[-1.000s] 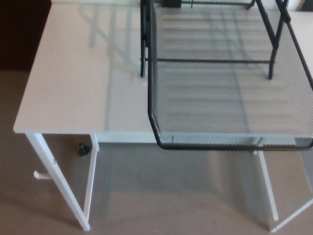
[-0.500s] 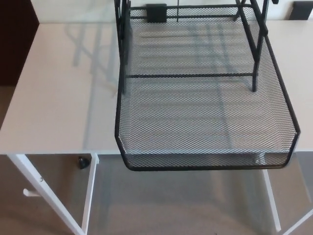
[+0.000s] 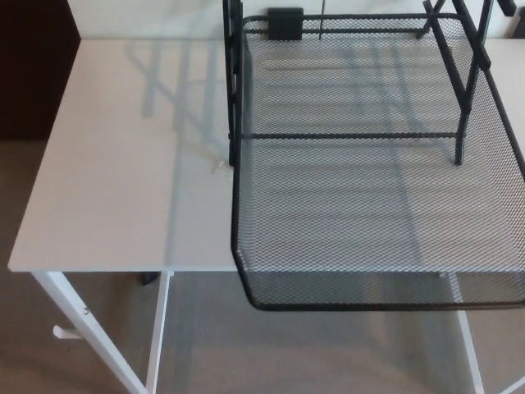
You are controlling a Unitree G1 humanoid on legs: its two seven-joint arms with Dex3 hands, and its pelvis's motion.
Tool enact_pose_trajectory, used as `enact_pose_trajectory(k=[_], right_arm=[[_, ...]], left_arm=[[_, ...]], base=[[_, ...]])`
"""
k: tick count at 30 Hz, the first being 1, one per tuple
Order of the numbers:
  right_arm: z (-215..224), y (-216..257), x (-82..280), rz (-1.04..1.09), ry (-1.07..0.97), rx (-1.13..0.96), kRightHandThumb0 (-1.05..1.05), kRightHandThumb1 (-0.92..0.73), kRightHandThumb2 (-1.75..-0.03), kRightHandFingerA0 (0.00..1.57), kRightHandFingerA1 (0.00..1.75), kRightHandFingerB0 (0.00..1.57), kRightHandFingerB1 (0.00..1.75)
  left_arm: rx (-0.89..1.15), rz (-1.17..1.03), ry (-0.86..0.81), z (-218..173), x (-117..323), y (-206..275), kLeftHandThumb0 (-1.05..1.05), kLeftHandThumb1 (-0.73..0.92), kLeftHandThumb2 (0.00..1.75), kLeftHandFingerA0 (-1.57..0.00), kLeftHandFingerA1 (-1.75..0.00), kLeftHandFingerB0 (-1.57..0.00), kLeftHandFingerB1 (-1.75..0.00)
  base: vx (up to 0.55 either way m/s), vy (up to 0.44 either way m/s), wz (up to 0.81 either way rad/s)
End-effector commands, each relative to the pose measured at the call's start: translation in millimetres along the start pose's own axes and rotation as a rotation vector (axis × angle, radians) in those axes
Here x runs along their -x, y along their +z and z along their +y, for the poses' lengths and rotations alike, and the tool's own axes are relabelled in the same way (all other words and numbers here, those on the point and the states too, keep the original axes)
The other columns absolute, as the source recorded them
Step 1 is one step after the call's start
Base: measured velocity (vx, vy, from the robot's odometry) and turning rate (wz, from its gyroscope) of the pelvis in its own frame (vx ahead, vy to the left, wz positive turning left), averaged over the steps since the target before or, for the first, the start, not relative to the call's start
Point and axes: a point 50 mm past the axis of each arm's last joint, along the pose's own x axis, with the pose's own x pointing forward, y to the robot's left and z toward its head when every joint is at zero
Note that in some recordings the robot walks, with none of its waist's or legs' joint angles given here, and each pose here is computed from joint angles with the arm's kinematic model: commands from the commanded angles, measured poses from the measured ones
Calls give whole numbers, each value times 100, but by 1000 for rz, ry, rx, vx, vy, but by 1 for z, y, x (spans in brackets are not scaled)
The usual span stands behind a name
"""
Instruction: The robot walk towards a table in front and then pushes a layer of a file tray back to its original position using its right hand
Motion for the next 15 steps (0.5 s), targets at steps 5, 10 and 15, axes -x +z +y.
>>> enact_pose_trajectory(k=[5, 10, 15], right_arm=[[-4, 0, 0, -7, -15, -3, -45, -69, -61, 73, 64, 51, 44], [3, 8, 2, -88, -32, -18, -47, -68, -60, 77, 63, 55, 44], [23, 57, 24, -376, 35, 1, -48, -69, -60, 71, 59, 60, 48]], left_arm=[[-31, -3, 8, 5, 0, 3, -29, 67, 60, -50, -42, -35, -37], [-36, -2, 7, 8, 0, 4, -28, 68, 60, -50, -42, -35, -36], [-45, -16, 10, 12, -4, 10, -29, 68, 61, -52, -43, -35, -37]], base=[[1, -101, 1], [-3, -34, 0], [0, 0, 0]])
